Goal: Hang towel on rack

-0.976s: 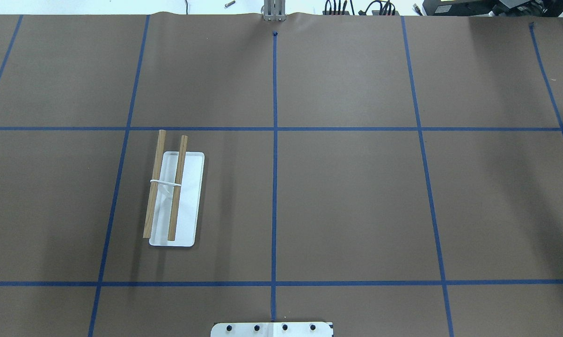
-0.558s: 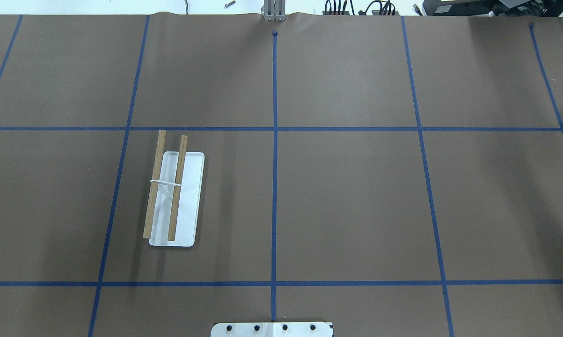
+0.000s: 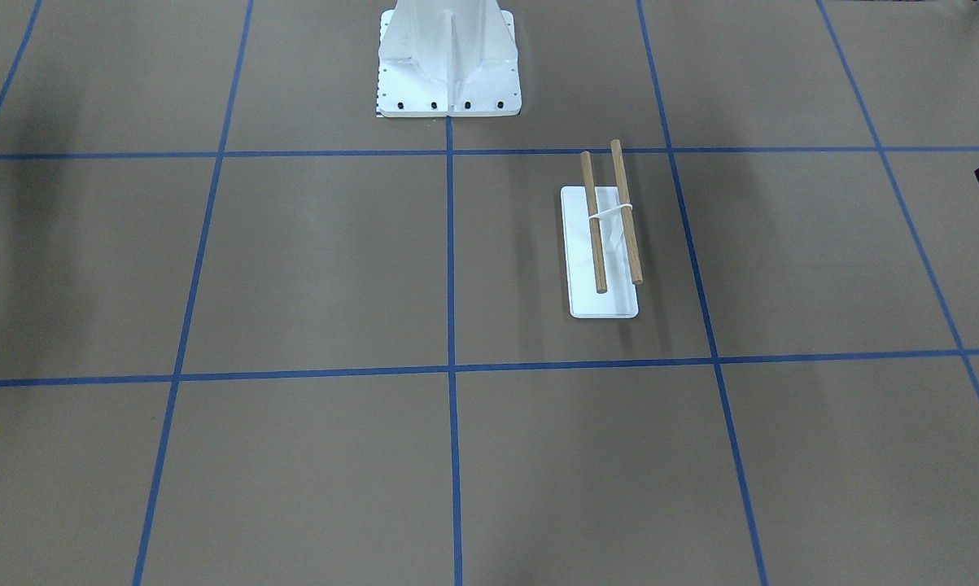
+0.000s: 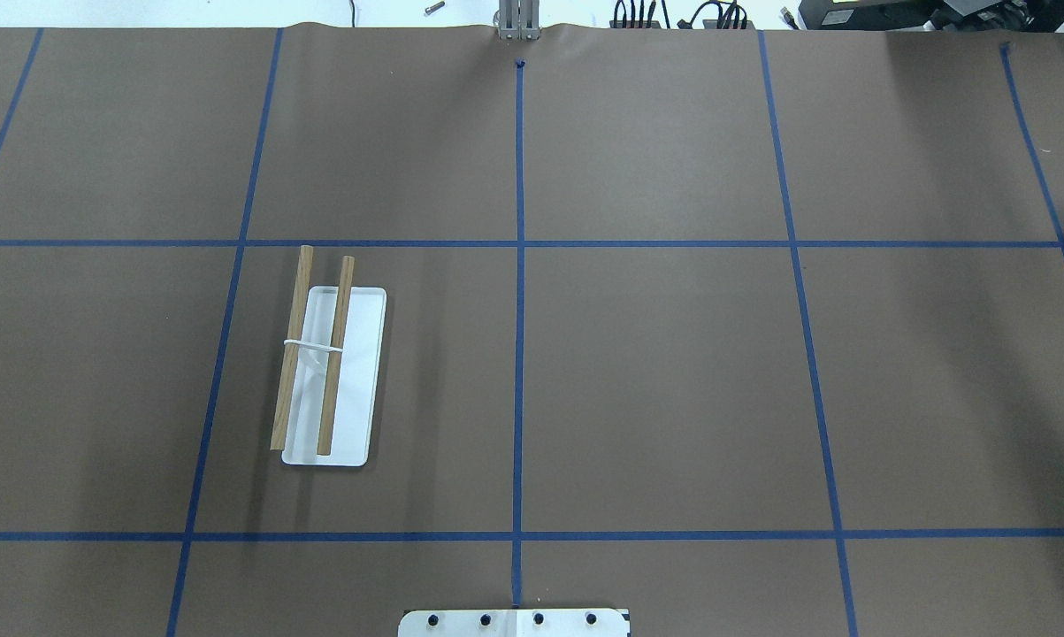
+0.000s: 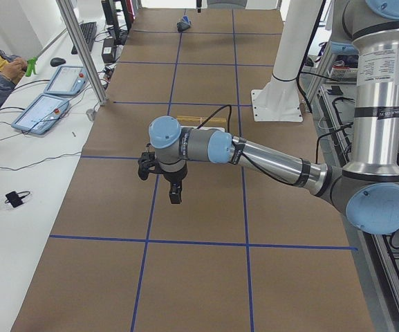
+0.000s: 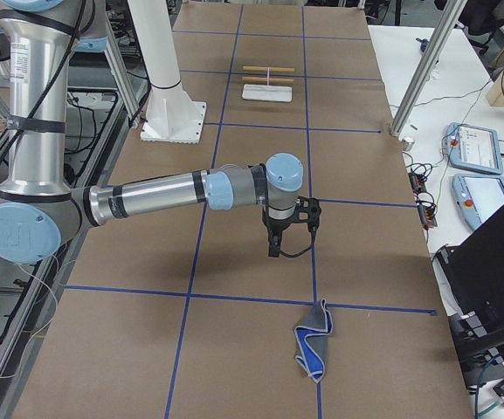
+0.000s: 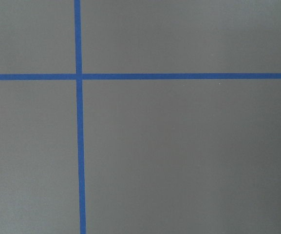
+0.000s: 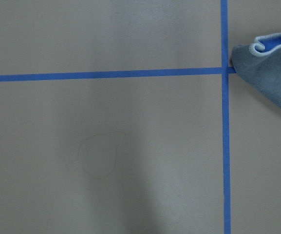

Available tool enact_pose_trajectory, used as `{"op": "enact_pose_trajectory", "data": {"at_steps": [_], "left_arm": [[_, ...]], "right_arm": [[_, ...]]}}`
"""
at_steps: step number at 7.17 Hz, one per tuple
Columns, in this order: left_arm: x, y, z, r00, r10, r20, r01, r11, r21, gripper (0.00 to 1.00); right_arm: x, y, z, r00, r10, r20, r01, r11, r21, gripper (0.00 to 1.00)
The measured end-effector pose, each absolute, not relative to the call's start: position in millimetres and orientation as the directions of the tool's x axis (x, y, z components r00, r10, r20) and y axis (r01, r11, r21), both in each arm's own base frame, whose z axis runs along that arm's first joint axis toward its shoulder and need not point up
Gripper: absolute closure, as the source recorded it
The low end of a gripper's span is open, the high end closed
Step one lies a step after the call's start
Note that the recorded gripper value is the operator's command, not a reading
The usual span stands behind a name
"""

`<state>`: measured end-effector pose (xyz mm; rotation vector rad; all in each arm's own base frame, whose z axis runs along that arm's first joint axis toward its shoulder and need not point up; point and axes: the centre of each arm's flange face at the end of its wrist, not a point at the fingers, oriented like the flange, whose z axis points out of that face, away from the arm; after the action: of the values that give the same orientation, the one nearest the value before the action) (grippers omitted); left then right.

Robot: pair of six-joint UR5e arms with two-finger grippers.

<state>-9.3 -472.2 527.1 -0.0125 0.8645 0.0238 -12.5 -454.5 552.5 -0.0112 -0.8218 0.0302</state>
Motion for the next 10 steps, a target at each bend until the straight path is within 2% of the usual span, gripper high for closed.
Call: {"op": "enact_pose_trajectory", "data": {"at_steps": [2, 4, 6, 10], "left_arm": [[-9, -472, 528, 0.649, 0.014, -0.761, -0.027, 1.0, -0.004, 0.02], [-8, -473, 530, 0.649, 0.014, -0.761, -0.028, 1.0, -0.006, 0.02], [-8, -474, 531, 0.649, 0.013, -0.76, -0.029, 1.0, -0.008, 0.02], [-7, -478, 537, 0.65, 0.008, -0.76, -0.03, 0.999, -0.014, 0.02]], "right_arm": [[-20, -464, 546, 0.675, 0.029, 0.737, -0.019, 1.0, -0.022, 0.03], [-42, -486, 546, 0.698, 0.016, 0.716, 0.0, 1.0, -0.022, 0.2], [-53, -518, 568, 0.72, -0.034, 0.693, 0.055, 0.998, -0.008, 0.29], [-11, -580, 622, 0.678, -0.31, 0.666, 0.272, 0.948, 0.163, 0.32]]}}
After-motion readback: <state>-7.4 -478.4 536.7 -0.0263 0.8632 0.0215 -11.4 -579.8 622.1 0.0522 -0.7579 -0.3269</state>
